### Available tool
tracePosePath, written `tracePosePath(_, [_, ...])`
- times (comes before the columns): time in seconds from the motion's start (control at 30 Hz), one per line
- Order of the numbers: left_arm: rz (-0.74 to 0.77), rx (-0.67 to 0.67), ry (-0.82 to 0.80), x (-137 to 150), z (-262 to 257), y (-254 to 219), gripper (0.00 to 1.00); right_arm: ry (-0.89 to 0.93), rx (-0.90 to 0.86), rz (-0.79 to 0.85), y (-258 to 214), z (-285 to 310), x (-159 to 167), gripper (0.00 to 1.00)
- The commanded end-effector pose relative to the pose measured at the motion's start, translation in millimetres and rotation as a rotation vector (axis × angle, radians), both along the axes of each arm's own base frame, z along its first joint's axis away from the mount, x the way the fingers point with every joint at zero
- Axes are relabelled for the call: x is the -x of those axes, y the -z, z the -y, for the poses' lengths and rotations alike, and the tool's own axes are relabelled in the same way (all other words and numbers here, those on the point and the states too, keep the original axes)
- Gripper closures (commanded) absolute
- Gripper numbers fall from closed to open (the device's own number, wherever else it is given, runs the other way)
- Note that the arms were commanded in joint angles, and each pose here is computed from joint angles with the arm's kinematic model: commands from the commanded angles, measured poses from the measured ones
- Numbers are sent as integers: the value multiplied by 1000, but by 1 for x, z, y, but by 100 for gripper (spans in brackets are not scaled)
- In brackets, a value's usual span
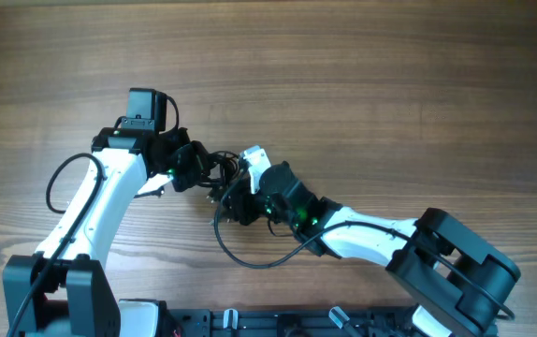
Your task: Untangle cables
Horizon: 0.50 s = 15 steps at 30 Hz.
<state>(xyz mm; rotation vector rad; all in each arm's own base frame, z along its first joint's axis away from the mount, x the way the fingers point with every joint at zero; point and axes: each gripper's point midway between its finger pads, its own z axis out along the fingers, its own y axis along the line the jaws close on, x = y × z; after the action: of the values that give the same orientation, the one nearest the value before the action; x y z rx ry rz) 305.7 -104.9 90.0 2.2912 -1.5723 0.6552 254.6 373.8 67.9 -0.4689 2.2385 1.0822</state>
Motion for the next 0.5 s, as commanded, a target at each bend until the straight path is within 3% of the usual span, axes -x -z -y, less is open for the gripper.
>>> tracePosePath(0.0, [-66, 94, -111, -1, 11, -12, 96, 21, -3, -32, 8, -6, -2, 63])
tracePosePath(0.07, [-67, 100, -108, -1, 12, -12, 96, 22, -23, -40, 7, -9, -3, 88])
tracePosePath(0.1, [-67, 100, -108, -1, 12, -12, 96, 18, -25, -43, 7, -9, -2, 95])
tracePosePath(0.2, [-60, 56, -142, -5, -1, -8, 96, -46, -47, -75, 1, -10, 6, 95])
tracePosePath(0.33, [-49, -19, -247, -14, -39, -2, 96, -30, -42, -138, -39, 33, -2, 96])
tracePosePath(0.47, [-48, -43, -353, -19, -74, -1, 96, -9, -9, 26, -105, 87, -1, 96])
